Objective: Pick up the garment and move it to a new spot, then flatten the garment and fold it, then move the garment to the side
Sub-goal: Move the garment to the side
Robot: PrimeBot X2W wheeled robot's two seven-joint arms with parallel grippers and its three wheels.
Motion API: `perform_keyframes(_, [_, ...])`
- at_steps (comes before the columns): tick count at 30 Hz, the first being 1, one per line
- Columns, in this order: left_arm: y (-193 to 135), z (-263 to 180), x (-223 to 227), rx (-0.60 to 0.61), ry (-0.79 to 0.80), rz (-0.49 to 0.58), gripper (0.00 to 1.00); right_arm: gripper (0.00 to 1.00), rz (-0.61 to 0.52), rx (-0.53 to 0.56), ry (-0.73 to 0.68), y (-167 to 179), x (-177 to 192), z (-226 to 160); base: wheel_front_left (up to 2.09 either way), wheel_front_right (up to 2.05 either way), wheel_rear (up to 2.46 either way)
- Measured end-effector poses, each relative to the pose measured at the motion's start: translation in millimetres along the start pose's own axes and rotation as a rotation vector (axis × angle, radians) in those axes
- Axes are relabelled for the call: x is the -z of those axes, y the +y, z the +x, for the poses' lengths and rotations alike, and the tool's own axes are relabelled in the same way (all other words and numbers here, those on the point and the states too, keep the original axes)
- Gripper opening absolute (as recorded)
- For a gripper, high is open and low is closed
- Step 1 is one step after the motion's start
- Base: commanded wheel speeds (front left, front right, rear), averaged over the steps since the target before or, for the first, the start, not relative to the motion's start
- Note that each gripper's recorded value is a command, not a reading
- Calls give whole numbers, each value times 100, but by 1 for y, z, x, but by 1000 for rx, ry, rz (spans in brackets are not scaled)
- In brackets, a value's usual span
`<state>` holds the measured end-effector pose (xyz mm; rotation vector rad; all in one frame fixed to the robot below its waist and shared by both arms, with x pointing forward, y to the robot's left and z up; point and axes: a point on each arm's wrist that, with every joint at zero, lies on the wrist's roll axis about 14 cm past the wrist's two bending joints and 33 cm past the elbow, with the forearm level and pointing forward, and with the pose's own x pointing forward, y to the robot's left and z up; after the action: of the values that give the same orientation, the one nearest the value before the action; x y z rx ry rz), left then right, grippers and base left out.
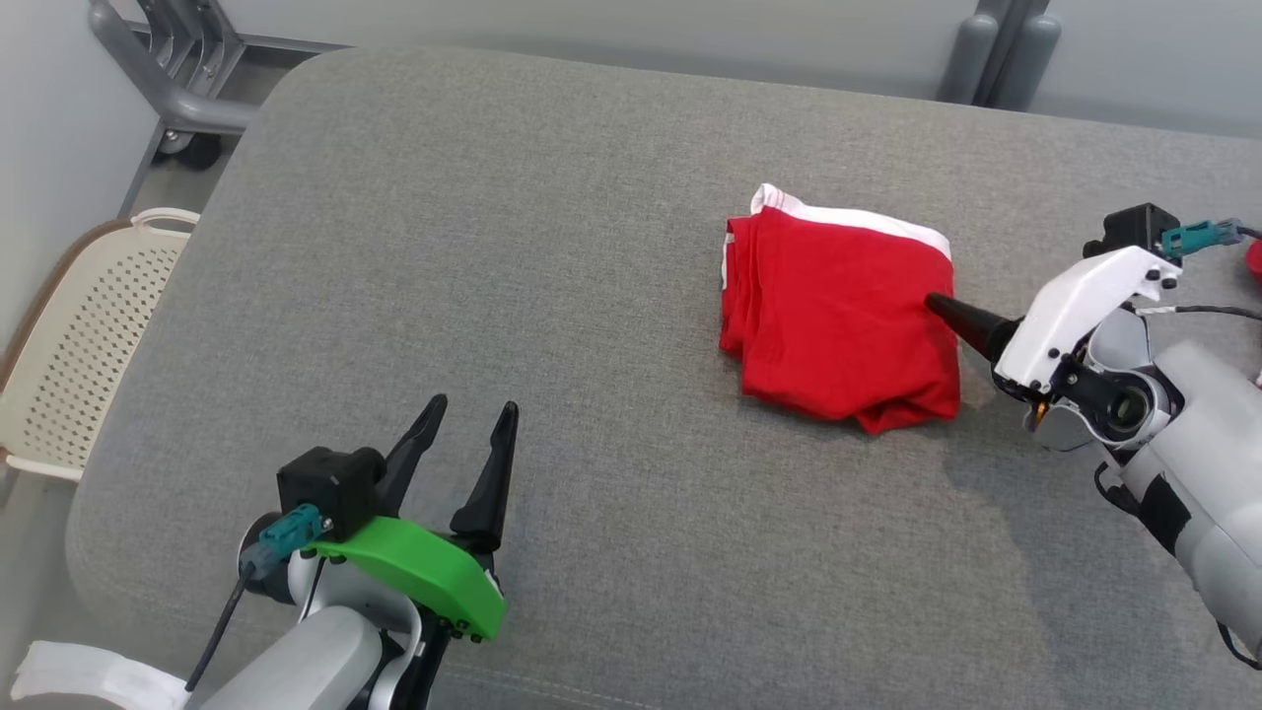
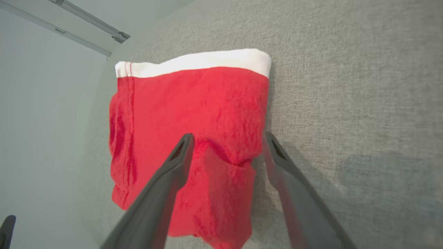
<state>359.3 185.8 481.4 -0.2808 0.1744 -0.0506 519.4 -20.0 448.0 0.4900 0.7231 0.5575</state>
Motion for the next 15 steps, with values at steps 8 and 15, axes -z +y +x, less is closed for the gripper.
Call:
perform_keyframes(8, [11,-6,1,-37,4,-2,100,100,55,40,175,-2,16,16,0,0,0])
perform_keyframes(15, [16,-7,5,-57,15,-4,100,100,70,67,236,-6,22,23,0,0,0])
